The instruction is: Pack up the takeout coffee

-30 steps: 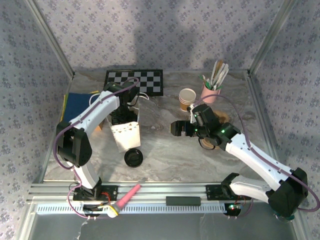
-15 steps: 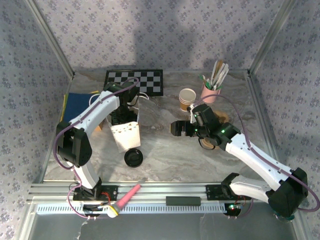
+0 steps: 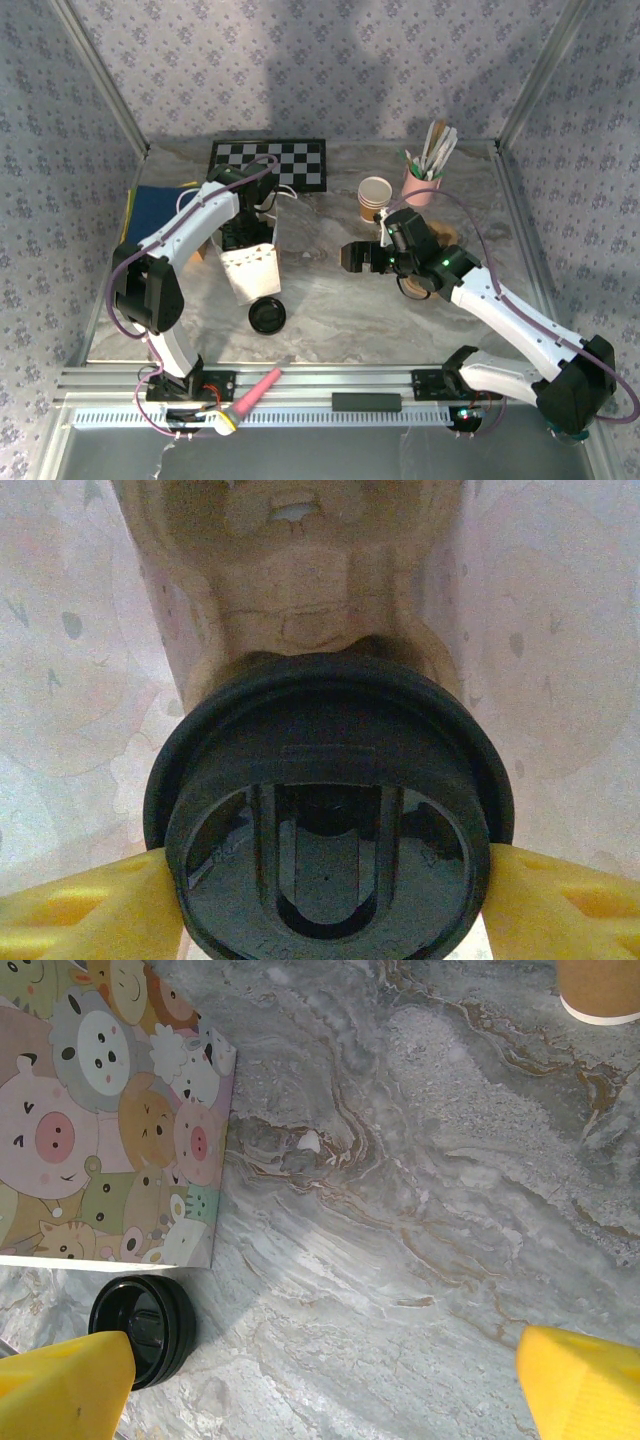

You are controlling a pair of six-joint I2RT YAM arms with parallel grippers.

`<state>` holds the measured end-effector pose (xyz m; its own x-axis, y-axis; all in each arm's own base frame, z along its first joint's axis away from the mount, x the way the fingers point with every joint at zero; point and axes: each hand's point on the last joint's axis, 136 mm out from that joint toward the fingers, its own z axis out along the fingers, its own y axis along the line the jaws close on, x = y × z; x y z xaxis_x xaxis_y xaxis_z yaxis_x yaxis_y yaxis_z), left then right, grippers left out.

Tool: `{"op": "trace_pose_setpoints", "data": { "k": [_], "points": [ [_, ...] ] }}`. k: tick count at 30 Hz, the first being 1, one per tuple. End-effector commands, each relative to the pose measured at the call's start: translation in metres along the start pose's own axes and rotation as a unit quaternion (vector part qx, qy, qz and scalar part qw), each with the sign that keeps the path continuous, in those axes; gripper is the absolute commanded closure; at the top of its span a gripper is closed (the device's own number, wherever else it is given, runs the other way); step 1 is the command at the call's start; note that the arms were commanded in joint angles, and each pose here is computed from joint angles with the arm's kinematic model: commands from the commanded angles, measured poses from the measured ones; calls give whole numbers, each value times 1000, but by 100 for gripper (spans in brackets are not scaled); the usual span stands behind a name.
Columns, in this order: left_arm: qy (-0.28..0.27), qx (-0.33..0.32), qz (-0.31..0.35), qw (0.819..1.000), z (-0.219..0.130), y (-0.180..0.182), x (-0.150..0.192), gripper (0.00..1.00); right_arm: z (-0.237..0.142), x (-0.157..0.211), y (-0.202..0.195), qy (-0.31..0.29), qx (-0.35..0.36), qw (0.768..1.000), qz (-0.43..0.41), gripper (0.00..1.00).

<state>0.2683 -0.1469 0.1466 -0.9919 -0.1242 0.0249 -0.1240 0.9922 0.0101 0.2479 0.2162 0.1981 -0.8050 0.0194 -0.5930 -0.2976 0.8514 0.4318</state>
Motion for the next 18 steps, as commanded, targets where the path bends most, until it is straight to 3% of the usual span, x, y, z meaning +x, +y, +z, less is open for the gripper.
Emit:
{"op": "trace_pose_setpoints", "data": {
  "k": [1, 18],
  "points": [
    [-10, -2, -9, 1000, -15, 8, 4, 26, -4, -6, 5, -7, -1, 1000, 2, 0],
    [-13, 4, -12, 1000, -20, 7, 4, 24, -3, -4, 4, -6, -1, 1000, 2, 0]
  ]
}}
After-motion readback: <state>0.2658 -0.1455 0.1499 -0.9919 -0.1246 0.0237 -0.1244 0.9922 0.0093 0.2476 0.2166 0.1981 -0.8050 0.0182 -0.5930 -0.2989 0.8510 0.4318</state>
